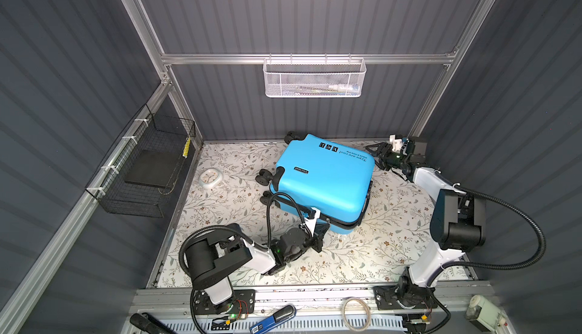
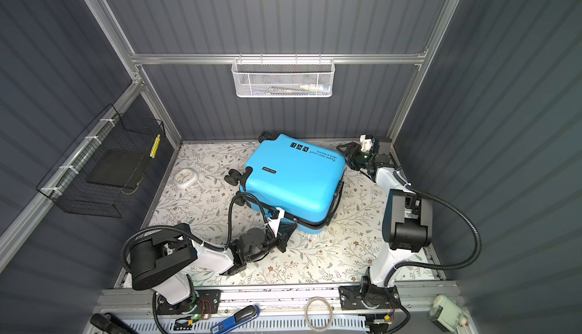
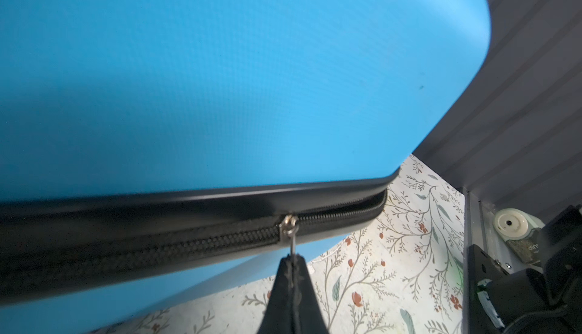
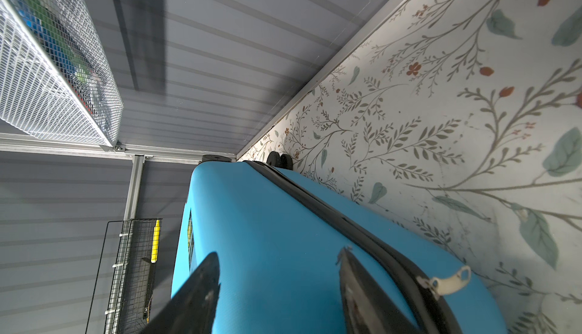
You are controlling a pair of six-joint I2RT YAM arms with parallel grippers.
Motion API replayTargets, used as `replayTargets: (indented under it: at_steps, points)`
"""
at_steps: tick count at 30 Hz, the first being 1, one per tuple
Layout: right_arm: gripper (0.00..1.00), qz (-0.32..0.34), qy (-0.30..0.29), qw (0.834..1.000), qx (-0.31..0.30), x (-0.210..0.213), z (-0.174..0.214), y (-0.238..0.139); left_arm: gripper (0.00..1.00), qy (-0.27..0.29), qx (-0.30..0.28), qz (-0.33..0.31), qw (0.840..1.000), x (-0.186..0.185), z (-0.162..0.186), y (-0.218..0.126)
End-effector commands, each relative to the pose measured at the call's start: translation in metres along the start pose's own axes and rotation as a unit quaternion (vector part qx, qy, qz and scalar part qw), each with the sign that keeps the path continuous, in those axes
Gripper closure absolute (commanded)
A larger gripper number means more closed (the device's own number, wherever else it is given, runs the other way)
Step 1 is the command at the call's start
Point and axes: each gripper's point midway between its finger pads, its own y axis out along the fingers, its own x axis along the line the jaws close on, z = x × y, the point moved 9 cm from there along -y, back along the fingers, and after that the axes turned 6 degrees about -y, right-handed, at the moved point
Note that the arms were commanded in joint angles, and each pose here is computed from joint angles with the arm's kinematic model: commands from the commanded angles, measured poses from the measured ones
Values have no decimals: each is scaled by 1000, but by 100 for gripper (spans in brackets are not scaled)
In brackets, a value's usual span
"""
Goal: Pack the luggage
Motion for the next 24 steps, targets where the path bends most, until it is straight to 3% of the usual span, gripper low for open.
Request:
replayTargets:
  at_steps: [1, 5, 12, 20, 24]
  points:
    - [39, -15, 9, 999, 29, 3, 14, 7, 100, 38, -8, 25, 999, -23, -22, 2]
    - [39, -16, 11, 999, 33, 2, 18, 10, 100, 96, 45, 16, 994, -34, -19, 5]
    - [39, -18, 8, 999, 41, 6, 24, 18, 100, 155, 89, 56, 982, -64, -12, 12]
    - [39, -17, 2, 999, 40, 10, 25, 18, 100, 164, 68, 38, 983, -66, -17, 8]
    - [31, 1, 8, 1000, 11, 7, 18, 2, 100, 167, 57, 6, 984, -57, -18, 2]
